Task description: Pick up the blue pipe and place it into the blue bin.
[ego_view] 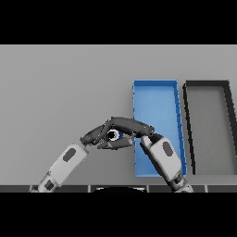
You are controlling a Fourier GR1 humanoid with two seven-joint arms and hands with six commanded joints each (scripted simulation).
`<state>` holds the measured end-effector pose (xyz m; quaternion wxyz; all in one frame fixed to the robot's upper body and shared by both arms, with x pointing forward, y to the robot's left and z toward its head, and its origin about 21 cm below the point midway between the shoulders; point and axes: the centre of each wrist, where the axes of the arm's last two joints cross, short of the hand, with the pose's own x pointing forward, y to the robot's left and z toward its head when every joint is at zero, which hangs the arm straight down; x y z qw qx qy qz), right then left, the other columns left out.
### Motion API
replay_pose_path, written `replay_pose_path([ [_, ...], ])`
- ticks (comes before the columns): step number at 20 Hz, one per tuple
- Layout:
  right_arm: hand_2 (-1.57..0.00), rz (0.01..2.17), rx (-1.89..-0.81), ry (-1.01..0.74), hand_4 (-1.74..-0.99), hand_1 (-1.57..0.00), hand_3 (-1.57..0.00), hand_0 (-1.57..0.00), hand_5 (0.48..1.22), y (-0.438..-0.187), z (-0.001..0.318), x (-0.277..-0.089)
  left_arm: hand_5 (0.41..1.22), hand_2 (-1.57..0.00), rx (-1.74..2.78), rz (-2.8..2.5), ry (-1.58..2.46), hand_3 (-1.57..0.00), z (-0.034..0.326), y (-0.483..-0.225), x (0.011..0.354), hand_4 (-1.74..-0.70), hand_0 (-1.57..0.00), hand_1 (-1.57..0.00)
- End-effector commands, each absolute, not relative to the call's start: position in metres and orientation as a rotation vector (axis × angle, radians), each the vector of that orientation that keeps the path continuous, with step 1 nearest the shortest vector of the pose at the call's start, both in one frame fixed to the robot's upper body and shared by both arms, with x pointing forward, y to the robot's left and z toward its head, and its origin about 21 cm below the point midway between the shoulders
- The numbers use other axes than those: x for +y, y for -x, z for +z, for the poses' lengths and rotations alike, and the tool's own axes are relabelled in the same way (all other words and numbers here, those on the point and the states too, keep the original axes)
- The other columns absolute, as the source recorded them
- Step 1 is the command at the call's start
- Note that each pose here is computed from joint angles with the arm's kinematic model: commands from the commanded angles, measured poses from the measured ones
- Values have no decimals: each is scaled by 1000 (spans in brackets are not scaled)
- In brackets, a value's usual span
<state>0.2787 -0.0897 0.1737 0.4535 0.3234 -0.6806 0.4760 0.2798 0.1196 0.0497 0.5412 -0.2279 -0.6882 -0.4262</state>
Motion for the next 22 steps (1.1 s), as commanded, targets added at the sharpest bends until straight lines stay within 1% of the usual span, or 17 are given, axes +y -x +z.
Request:
replay_pose_path([
  [1, -1568, 1172, -1684, -798, -1484, -1568, -1567, -1568, 1217, -277, 173, -91, 794, -109, -1629, -1006, 540, -44, 48, -277, 121, -854, -131, -107],
  [3, -1569, 1161, -1692, -781, -1485, -1569, -1569, -1569, 1219, -277, 171, -90, 719, -69, -1629, -1006, 518, -28, 50, -278, 118, -826, -83, -68],
  [4, -1570, 1165, -1688, -772, -1485, -1570, -1569, -1570, 1219, -278, 171, -88, 689, -55, -1624, -993, 519, -22, 49, -278, 117, -828, -66, -54],
  [6, -1570, 1159, -1701, -772, -1487, -1570, -1570, -1570, 1220, -278, 171, -90, 636, -35, -1622, -962, 540, -14, 47, -278, 119, -842, -42, -34],
  [9, -1571, 1123, -1711, -783, -1491, -1571, -1570, -1571, 1220, -280, 173, -90, 612, -17, -1552, -933, 506, -7, 48, -274, 121, -873, -21, -17],
  [10, -1571, 1092, -1691, -819, -1492, -1571, -1571, -1571, 1220, -278, 171, -93, 605, -14, -1546, -922, 508, -5, 50, -274, 120, -880, -17, -13],
  [12, -1571, 1008, -1627, -936, -1492, -1571, -1571, -1571, 1221, -282, 179, -92, 572, -8, -1537, -933, 491, -3, 46, -272, 124, -878, -10, -8],
  [13, -1571, 982, -1606, -970, -1492, -1571, -1571, -1571, 1221, -283, 185, -89, 555, -7, -1534, -938, 491, -2, 47, -272, 123, -876, -8, -6],
  [15, -1571, 925, -1574, -1025, -1494, -1571, -1571, -1571, 1221, -287, 196, -94, 535, -4, -1533, -944, 495, -1, 42, -268, 124, -870, -5, -4],
  [16, -1571, 910, -1564, -1033, -1494, -1571, -1571, -1571, 1221, -290, 205, -94, 529, -3, -1527, -949, 490, -1, 44, -268, 123, -868, -4, -3],
  [17, -1571, 900, -1579, -1034, -1493, -1571, -1571, -1571, 1221, -291, 214, -92, 523, -2, -1528, -946, 500, 0, 45, -267, 120, -865, -3, -2],
  [19, -1571, 900, -1594, -1030, -1492, -1571, -1571, -1571, 1221, -292, 235, -95, 509, -1, -1513, -944, 488, 0, 44, -268, 121, -865, -1, -1],
  [20, -1571, 889, -1633, -1023, -1493, -1571, -1571, -1571, 1221, -294, 251, -97, 503, -1, -1510, -952, 481, 0, 40, -267, 122, -864, -1, -1],
  [22, -1571, 925, -1718, -1006, -1494, -1571, -1571, -1571, 1221, -299, 281, -100, 493, 0, -1528, -953, 491, 1, 44, -268, 123, -863, 0, 0],
])
